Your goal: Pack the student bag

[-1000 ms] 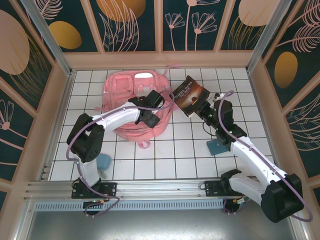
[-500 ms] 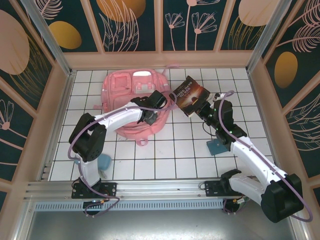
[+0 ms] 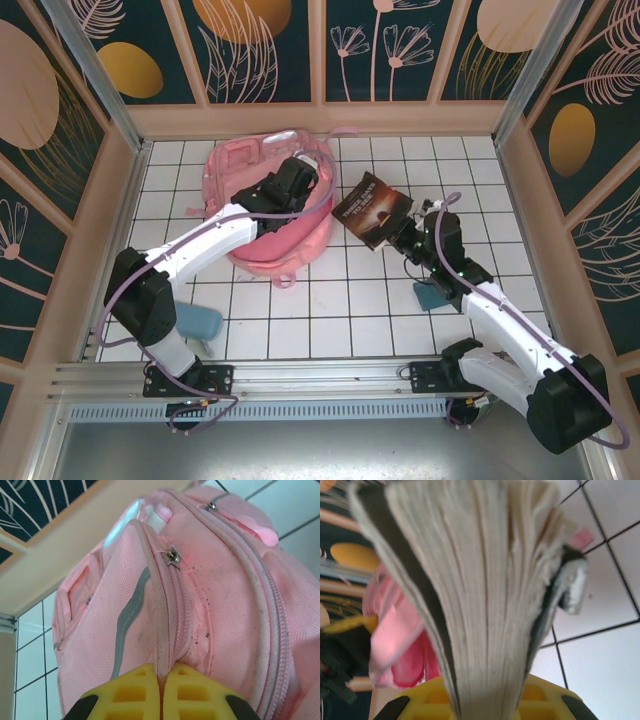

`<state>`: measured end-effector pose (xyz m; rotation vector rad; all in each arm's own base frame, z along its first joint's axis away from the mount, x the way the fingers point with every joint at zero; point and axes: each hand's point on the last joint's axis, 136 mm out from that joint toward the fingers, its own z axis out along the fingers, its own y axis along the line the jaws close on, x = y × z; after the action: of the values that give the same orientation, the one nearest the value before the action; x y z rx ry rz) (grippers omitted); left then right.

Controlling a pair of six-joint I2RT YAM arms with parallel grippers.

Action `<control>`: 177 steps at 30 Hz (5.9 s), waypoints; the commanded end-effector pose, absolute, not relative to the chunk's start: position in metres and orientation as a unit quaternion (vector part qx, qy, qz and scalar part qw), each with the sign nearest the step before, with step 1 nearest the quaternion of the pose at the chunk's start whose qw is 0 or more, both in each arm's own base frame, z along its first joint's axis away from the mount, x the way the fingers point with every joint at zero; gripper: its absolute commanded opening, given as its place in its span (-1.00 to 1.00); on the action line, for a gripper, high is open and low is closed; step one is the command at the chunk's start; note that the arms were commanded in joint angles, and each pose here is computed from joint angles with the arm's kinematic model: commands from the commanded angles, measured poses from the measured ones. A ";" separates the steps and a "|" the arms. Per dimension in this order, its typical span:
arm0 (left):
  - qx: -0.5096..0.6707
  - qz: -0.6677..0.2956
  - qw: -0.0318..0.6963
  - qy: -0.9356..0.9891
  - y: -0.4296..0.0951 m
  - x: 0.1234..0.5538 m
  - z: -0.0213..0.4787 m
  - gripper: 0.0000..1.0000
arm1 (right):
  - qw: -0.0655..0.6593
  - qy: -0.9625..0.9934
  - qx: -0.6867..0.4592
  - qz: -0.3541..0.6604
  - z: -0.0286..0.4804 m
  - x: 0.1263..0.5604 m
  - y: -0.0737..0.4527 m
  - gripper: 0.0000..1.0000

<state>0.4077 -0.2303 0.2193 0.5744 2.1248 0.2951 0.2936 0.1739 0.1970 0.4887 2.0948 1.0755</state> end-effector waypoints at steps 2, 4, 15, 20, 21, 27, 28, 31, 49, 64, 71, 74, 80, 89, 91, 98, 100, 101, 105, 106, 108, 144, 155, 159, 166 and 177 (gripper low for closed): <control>0.145 0.064 0.573 0.804 -0.243 0.430 0.314 -1.00 | 0.361 0.765 0.125 0.518 0.234 0.275 0.211 -0.86; 0.143 0.049 0.581 0.799 -0.251 0.434 0.320 -1.00 | 0.349 0.748 0.112 0.554 0.238 0.268 0.223 -0.85; 0.158 -0.017 0.585 0.796 -0.287 0.449 0.325 -1.00 | 0.311 0.717 0.134 0.609 0.239 0.287 0.270 -0.86; 0.158 -0.036 0.584 0.796 -0.296 0.453 0.327 -1.00 | 0.337 0.700 0.157 0.610 0.246 0.318 0.285 -0.86; 0.157 -0.039 0.584 0.796 -0.298 0.453 0.328 -1.00 | 0.346 0.691 0.160 0.614 0.250 0.325 0.287 -0.85; 0.152 -0.052 0.582 0.797 -0.301 0.453 0.327 -1.00 | 0.358 0.688 0.208 0.595 0.229 0.369 0.307 -0.85; 0.151 -0.053 0.582 0.797 -0.301 0.453 0.328 -1.00 | 0.360 0.690 0.218 0.589 0.223 0.377 0.311 -0.85; 0.145 -0.055 0.586 0.795 -0.300 0.453 0.332 -1.00 | 0.368 0.687 0.230 0.582 0.210 0.398 0.328 -0.84; 0.117 -0.057 0.591 0.796 -0.287 0.446 0.351 -1.00 | 0.304 0.690 0.304 0.581 0.123 0.461 0.403 -0.49; 0.104 -0.056 0.595 0.795 -0.286 0.450 0.349 -1.00 | 0.237 0.711 0.304 0.589 0.147 0.383 0.349 0.31; 0.107 -0.061 0.591 0.797 -0.288 0.449 0.346 -1.00 | 0.215 0.733 0.303 0.570 0.137 0.374 0.346 0.00; 0.106 -0.063 0.592 0.796 -0.288 0.449 0.347 -1.00 | 0.213 0.735 0.289 0.575 0.138 0.386 0.359 -0.23; 0.104 -0.064 0.593 0.796 -0.288 0.449 0.349 -1.00 | 0.206 0.757 0.265 0.561 0.130 0.417 0.381 -0.46; 0.104 -0.061 0.592 0.797 -0.288 0.451 0.345 -1.00 | 0.159 0.814 0.289 0.478 0.104 0.394 0.361 0.41; 0.104 -0.060 0.592 0.797 -0.288 0.451 0.345 -1.00 | 0.149 0.825 0.292 0.459 0.101 0.388 0.356 0.42; 0.105 -0.061 0.591 0.797 -0.289 0.452 0.343 -1.00 | 0.141 0.826 0.290 0.463 0.109 0.375 0.350 0.19; 0.105 -0.064 0.591 0.798 -0.290 0.452 0.342 -1.00 | 0.132 0.825 0.283 0.470 0.108 0.376 0.356 0.04; 0.105 -0.064 0.590 0.798 -0.291 0.452 0.342 -1.00 | 0.129 0.826 0.283 0.469 0.105 0.377 0.357 -0.01; 0.107 -0.068 0.589 0.798 -0.292 0.451 0.342 -1.00 | 0.129 0.829 0.292 0.460 0.095 0.382 0.359 -0.09; 0.108 -0.068 0.588 0.799 -0.292 0.451 0.341 -1.00 | 0.129 0.830 0.295 0.455 0.092 0.383 0.359 -0.11; 0.110 -0.071 0.586 0.800 -0.293 0.451 0.340 -1.00 | 0.134 0.830 0.294 0.454 0.090 0.387 0.361 -0.20; 0.212 -0.249 0.509 0.796 -0.396 0.459 0.306 -1.00 | 0.169 0.837 0.292 0.431 0.124 0.298 0.204 0.10; 0.164 -0.295 0.497 0.799 -0.407 0.470 0.303 0.23 | 0.317 0.857 0.266 0.307 0.144 0.298 0.133 0.30; 0.081 -0.289 0.486 0.821 -0.357 0.466 0.296 0.45 | 0.325 0.872 0.221 0.292 0.154 0.295 0.155 0.35; -0.085 -0.288 0.433 0.850 -0.237 0.427 0.231 0.45 | 0.302 0.882 0.177 0.316 0.146 0.275 0.205 0.55; -0.206 -0.320 0.368 0.848 -0.160 0.383 0.149 -0.07 | 0.267 0.899 0.148 0.315 0.127 0.262 0.245 0.64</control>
<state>0.3683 -0.1514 0.1224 -0.4994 2.2939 -0.6693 0.2521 0.2329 0.1114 0.3825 2.4803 0.8118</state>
